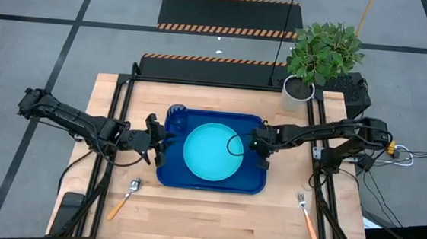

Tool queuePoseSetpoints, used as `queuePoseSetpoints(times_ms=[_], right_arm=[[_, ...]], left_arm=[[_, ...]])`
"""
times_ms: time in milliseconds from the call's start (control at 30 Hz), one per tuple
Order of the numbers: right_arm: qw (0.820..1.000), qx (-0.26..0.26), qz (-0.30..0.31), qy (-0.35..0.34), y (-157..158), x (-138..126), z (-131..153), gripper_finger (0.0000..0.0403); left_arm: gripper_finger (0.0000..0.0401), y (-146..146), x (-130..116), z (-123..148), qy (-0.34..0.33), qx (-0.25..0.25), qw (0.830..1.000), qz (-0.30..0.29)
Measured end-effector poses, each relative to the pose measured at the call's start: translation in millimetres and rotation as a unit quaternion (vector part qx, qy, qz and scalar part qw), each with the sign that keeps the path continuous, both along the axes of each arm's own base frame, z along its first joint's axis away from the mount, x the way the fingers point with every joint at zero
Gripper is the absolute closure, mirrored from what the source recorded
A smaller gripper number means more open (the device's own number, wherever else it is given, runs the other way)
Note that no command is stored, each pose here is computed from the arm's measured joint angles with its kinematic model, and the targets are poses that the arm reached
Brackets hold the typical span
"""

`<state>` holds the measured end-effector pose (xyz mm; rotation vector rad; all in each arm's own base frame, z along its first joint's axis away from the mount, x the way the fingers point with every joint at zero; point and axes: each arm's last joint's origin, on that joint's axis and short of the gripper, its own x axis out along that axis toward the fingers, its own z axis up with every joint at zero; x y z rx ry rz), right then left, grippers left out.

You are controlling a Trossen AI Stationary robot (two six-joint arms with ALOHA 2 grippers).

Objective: Pick and place plate/cup/fork/spoon on tray
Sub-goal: Adjust the serving tray, then adjust the light blue plate on the serving tray

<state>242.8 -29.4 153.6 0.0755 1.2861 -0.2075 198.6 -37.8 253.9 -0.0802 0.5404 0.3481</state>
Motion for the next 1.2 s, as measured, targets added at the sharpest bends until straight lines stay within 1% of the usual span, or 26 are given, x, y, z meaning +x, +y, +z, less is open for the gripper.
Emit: queuePoseSetpoints(times_ms=[100,233,367,467,500,567,700,800,867,900,1000,1133,1200], right_arm=[[1.0,0.001,-0.002,-0.021,1,4,11,0.0403],[1.0,0.003,0.0,-0.03,7,5,24,0.0403],[0.999,0.004,-0.01,-0.046,12,1,33,0.0403],[0.998,-0.01,-0.033,-0.06,16,-8,45,0.0403],[0.997,-0.011,-0.048,-0.061,17,-12,49,0.0403],[0.994,0.004,-0.096,-0.053,18,-23,56,0.0403],[0.976,0.067,-0.207,-0.023,21,-47,66,0.0403],[0.962,0.101,-0.253,-0.001,28,-59,70,0.0403],[0.955,0.129,-0.268,0.008,31,-63,72,0.0403],[0.952,0.14,-0.272,0.008,32,-63,72,0.0403],[0.951,0.143,-0.274,-0.015,32,-58,73,0.0403],[0.957,0.13,-0.25,-0.07,30,-38,69,0.0403],[0.96,0.127,-0.236,-0.076,30,-26,62,0.0403]], left_arm=[[0.0299,0,0,0,0.0,-0.001,1.0,0.001],[0.0299,0,0,0,-0.002,-0.006,1.0,0.003],[0.0299,0,0,0,-0.002,-0.005,1.0,0.003],[0.0299,0,0,0,-0.003,-0.005,1.0,0.003],[0.0299,0,0,0,-0.003,-0.005,1.0,0.002],[0.0299,0,0,0,-0.003,-0.005,1.0,0.002],[0.0299,0,0,0,-0.003,-0.004,1.0,0.002],[0.0299,0,0,0,-0.002,0.0,1.0,-0.001],[0.0299,0,0,0,-0.001,0.003,1.0,-0.002],[0.0299,0,0,0,0.0,0.005,1.0,-0.003],[0.0299,0,0,0,0.001,0.008,1.0,-0.005],[0.0299,0,0,0,0.002,0.012,1.0,-0.007],[0.0299,0,0,0,0.002,0.012,1.0,-0.007]])
